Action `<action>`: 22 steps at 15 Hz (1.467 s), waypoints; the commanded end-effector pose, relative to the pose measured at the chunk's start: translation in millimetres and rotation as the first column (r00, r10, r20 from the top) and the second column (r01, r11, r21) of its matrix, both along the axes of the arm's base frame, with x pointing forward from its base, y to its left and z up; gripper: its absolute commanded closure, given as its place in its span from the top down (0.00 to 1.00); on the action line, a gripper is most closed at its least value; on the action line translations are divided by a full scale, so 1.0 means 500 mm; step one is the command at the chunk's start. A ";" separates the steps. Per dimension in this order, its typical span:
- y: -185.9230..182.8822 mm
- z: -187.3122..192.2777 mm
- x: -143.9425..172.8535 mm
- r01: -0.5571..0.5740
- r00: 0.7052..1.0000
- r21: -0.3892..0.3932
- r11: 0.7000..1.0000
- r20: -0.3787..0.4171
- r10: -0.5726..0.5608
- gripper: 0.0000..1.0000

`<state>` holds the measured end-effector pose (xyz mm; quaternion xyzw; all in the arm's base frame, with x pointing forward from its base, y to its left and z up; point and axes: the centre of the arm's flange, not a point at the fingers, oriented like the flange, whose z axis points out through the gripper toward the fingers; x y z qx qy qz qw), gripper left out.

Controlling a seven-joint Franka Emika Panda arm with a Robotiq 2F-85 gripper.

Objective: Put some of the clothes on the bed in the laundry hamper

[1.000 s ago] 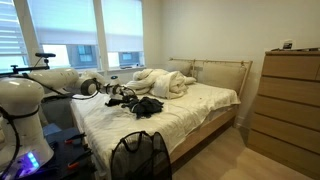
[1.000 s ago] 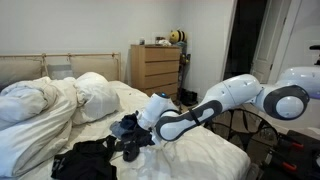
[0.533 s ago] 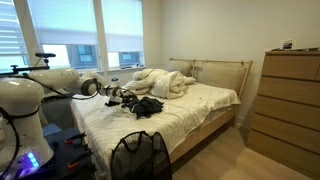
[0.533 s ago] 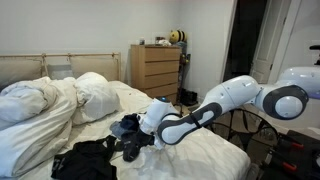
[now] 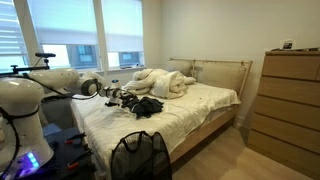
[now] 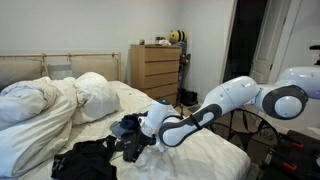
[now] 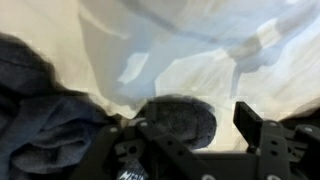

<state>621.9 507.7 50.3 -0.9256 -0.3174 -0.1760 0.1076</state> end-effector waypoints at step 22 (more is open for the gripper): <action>0.151 0.217 0.127 -0.046 0.977 0.133 0.990 0.211 0.018 0.00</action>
